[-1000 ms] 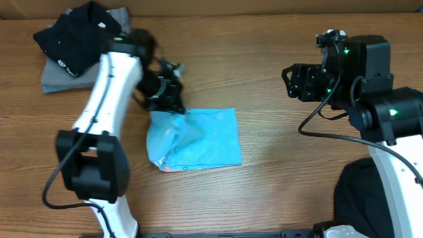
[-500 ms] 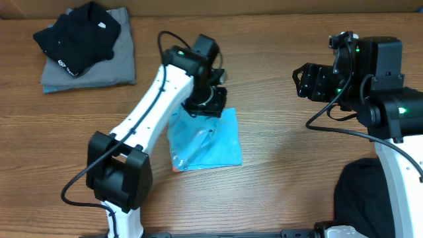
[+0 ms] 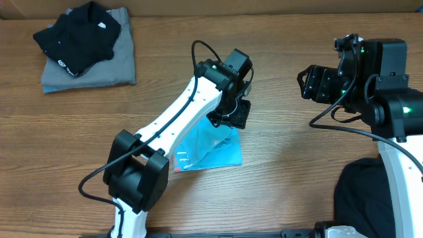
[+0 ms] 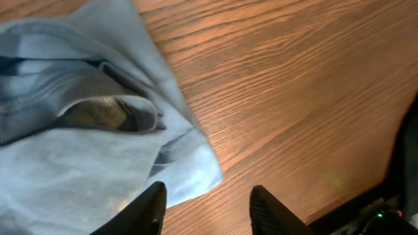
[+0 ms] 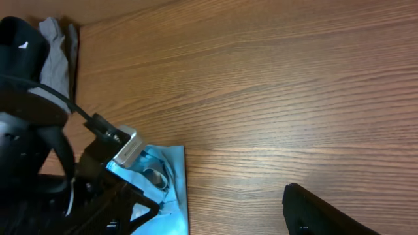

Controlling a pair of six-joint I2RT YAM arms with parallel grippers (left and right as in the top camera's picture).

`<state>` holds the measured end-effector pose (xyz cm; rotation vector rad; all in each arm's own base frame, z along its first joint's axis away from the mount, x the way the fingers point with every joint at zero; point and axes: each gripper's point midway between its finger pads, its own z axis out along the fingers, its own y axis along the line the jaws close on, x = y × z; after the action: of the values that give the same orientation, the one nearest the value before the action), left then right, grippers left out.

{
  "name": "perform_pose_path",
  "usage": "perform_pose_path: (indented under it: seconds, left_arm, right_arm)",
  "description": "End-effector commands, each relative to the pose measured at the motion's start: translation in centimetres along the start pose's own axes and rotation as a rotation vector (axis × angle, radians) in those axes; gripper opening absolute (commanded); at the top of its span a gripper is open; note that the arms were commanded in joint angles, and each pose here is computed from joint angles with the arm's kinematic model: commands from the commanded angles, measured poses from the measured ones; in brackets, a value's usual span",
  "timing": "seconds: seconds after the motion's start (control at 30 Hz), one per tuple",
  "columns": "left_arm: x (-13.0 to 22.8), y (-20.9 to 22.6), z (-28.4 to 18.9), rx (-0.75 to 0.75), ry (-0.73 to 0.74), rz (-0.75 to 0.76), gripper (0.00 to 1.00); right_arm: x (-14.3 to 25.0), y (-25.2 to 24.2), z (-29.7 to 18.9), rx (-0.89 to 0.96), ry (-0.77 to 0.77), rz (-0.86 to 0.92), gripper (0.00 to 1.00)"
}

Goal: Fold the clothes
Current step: 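Fold the left end rightward over the stack with the left gripper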

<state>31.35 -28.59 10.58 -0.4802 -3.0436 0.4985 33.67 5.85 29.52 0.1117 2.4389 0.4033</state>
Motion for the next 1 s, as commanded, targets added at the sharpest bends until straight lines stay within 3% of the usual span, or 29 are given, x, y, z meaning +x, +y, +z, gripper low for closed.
perform_pose_path:
  seconds: [0.0, 0.2, 0.33, 0.43, 0.53, 0.63, 0.9, 0.97]
  left_arm:
    - [-1.2, 1.1, -1.3, -0.015, -0.026, -0.015, 0.40]
    - [-1.1, 8.5, -7.9, -0.205, -0.023, -0.123, 0.39]
    - [0.4, 13.0, -9.1, -0.233, 0.046, -0.178, 0.35]
    - [1.5, 15.6, -8.3, -0.202, 0.093, -0.243, 0.44]
    - [2.6, 15.4, -6.3, -0.042, 0.145, -0.227, 0.52]
    - [3.9, 15.2, -4.1, 0.056, 0.193, -0.222, 0.54]
    - [4.3, 13.6, -0.7, 0.160, 0.192, -0.184, 0.46]
    - [4.5, 13.2, -0.4, 0.150, 0.202, -0.169, 0.35]
  right_arm:
    - [-0.8, 0.3, -1.2, -0.003, -0.037, 0.003, 0.78]
    - [0.7, 0.4, 0.1, -0.026, 0.055, 0.023, 0.77]
    - [1.1, 0.4, 0.2, -0.026, 0.077, 0.029, 0.75]
    - [1.1, 0.4, 0.2, -0.026, 0.077, 0.029, 0.75]
    - [1.1, 0.4, 0.2, -0.027, 0.077, 0.029, 0.75]
    - [1.1, 0.4, 0.2, -0.026, 0.076, 0.029, 0.75]
    - [1.0, 0.4, 0.2, -0.028, 0.070, 0.028, 0.75]
    - [0.9, 0.4, 0.2, -0.028, 0.069, 0.027, 0.75]
